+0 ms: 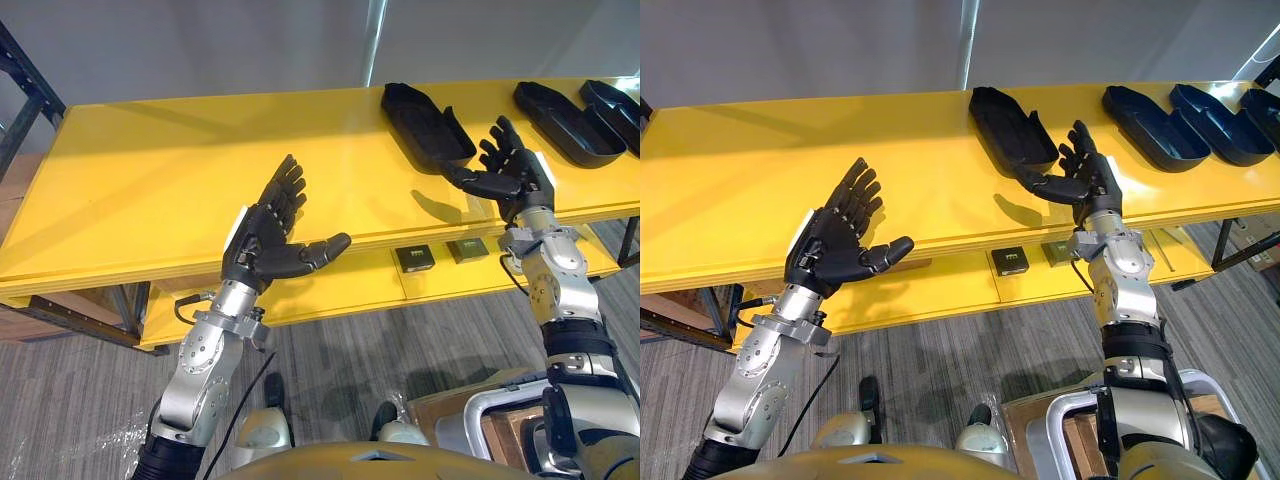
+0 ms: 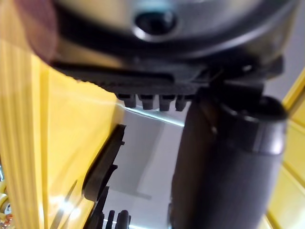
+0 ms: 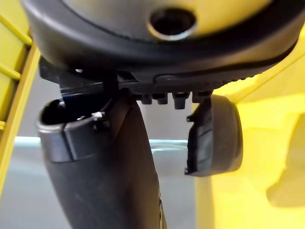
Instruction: Walk over and take three plastic housings, then place them on the shelf
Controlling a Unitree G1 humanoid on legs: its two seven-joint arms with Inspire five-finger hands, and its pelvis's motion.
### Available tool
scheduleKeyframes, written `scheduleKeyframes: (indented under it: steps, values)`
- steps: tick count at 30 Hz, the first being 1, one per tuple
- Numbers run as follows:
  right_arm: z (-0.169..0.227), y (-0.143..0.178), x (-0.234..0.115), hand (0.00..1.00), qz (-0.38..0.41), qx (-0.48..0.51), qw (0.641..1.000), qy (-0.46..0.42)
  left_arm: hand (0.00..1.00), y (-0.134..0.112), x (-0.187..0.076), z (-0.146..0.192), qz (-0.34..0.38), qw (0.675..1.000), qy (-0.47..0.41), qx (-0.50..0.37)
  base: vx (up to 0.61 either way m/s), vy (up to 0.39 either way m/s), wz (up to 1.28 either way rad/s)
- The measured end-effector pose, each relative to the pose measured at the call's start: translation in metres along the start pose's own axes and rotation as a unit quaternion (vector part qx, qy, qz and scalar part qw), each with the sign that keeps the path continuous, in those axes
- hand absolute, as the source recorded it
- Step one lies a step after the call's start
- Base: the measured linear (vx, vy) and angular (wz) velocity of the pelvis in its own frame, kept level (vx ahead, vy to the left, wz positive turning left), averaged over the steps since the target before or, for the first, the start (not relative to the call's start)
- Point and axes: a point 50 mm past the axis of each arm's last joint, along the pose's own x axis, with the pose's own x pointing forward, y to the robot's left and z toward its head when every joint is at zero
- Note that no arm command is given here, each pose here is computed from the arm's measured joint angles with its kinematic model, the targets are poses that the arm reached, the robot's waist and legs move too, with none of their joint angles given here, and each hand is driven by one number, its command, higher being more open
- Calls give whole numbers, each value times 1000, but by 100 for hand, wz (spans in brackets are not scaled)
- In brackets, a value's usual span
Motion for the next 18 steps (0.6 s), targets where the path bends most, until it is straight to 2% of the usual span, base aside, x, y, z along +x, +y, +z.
scheduleKeyframes:
  steps: [8,13,18]
  values:
    - [28,-36,-2,100,-93,-5,994,-50,100,0,0,0,2,1000,-1,0,-2,4,-1]
    - [30,-49,13,100,-142,5,989,-35,100,-8,7,1,-20,1000,-5,-5,-16,-10,9]
    - [36,-48,31,100,-140,35,989,-23,100,-8,9,3,-36,999,-2,5,-23,0,7]
